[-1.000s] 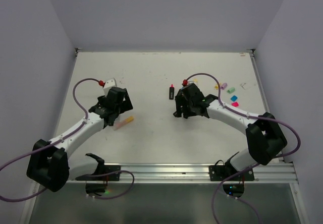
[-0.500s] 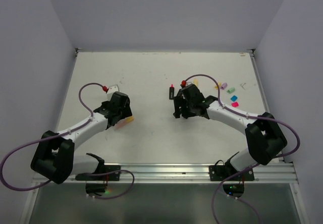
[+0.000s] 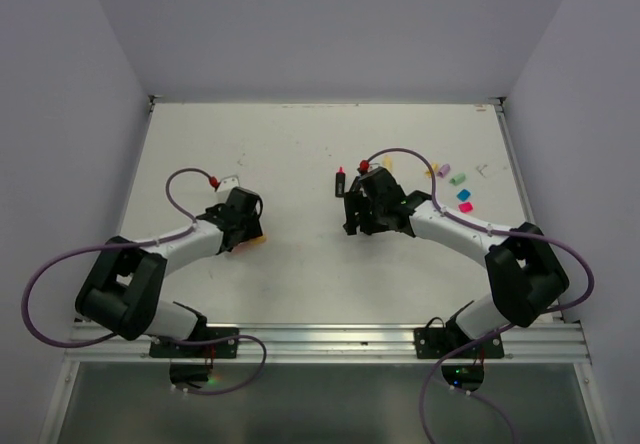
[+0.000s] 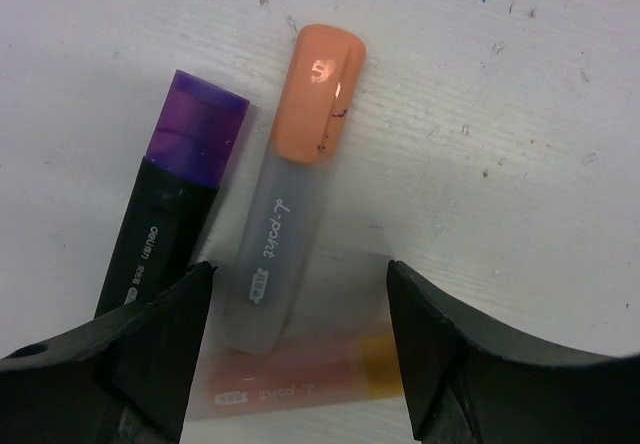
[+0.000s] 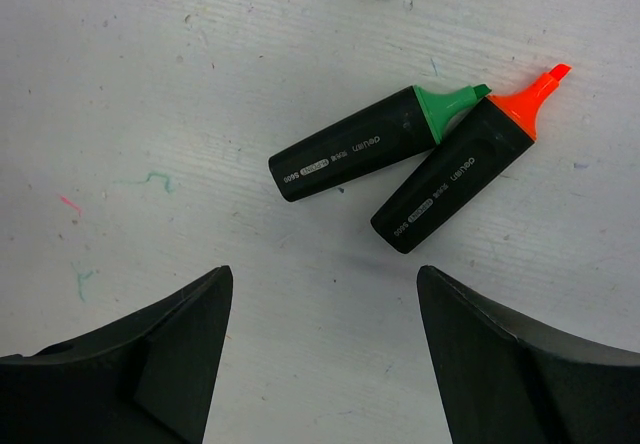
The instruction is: Open the pen caps
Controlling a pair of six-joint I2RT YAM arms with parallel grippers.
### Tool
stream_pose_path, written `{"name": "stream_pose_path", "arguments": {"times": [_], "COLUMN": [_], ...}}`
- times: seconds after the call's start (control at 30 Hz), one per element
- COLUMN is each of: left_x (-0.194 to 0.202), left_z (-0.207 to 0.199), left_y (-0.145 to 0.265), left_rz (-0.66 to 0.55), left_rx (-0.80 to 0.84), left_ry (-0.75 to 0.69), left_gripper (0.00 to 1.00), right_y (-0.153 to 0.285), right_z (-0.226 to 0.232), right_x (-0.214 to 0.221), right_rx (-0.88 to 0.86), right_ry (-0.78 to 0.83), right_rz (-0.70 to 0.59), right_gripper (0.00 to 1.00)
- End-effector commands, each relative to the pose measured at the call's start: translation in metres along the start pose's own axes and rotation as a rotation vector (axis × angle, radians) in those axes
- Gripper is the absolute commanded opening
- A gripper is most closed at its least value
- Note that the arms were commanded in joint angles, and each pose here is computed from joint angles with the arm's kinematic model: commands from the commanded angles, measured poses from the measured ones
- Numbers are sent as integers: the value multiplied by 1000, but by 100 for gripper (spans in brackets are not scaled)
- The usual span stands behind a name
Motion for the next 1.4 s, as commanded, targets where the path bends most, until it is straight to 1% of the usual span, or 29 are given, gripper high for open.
{"name": "stream_pose_path", "arguments": {"times": [0.0, 0.13, 0.17, 0.2, 0.3, 0.37, 0.4, 0.47, 0.5, 0.57, 0.6, 0.67, 0.7, 0.83, 0.97, 1.1, 1.17, 1.23, 1.3, 1.37], "left_x": [-4, -1, 0, 2, 5, 7, 7, 9, 10, 10, 8, 5, 3, -14, -34, -44, -42, -35, -30, -20], "left_z": [-5, -5, -5, -4, 0, 2, 3, 3, 3, 2, 1, -2, -4, -18, -36, -57, -64, -71, -77, -80], "left_y": [-8, -13, -13, -15, -17, -17, -16, -15, -15, -14, -12, -10, -8, 9, 38, 65, 76, 85, 91, 96], "left_rz": [-32, -13, -8, -3, 3, 9, 13, 14, 16, 15, 13, 4, 9, -44, -117, -119, -114, -90, -94, -77], "left_rx": [-4, -23, -31, -40, -85, -111, -110, -93, -78, -56, -46, -21, 10, 159, 323, 495, 570, 659, 750, 789], "left_ry": [45, 42, 44, 42, 57, 63, 66, 76, 80, 85, 83, 84, 69, 50, 17, -32, -60, -93, -120, -146], "left_gripper": [73, 71, 68, 61, 57, 52, 43, 35, 24, 11, 0, 0, 0, 0, 0, 0, 0, 0, 0, 0], "right_y": [3, 3, 3, 4, 6, 6, 7, 8, 8, 8, 9, 10, 10, 14, 18, 21, 23, 29, 35, 42], "right_z": [2, 3, 2, 2, 1, 1, 1, 1, 1, 1, 1, 1, 2, 4, 8, 17, 22, 27, 35, 42], "right_x": [-4, -3, -3, -4, -4, -5, -5, -6, -6, -6, -7, -7, -7, -16, -23, -31, -33, -39, -46, -54], "right_rx": [-24, -26, -25, -24, -17, -17, -17, -16, -15, -16, -17, -16, -20, -33, -63, -145, -205, -259, -347, -417], "right_ry": [10, 10, 11, 13, 14, 15, 15, 16, 16, 16, 16, 16, 17, 15, 5, 5, 2, 1, -9, -28], "right_rz": [-38, -34, -36, -38, -44, -45, -45, -52, -54, -55, -56, -53, -53, -67, -74, -90, -85, -123, -155, -197], "right_gripper": [78, 78, 78, 78, 78, 78, 78, 78, 78, 78, 78, 78, 78, 78, 78, 78, 78, 78, 77, 77]}}
Point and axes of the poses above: each gripper's point midway between its finger pads, its own y axis back along the fingers, its own z axis along the line the jaws close on, x = y × z, the point moved 9 cm from there along y, back along the fingers, and after that the axes turned 14 degrees about y, right-handed, at the moved point
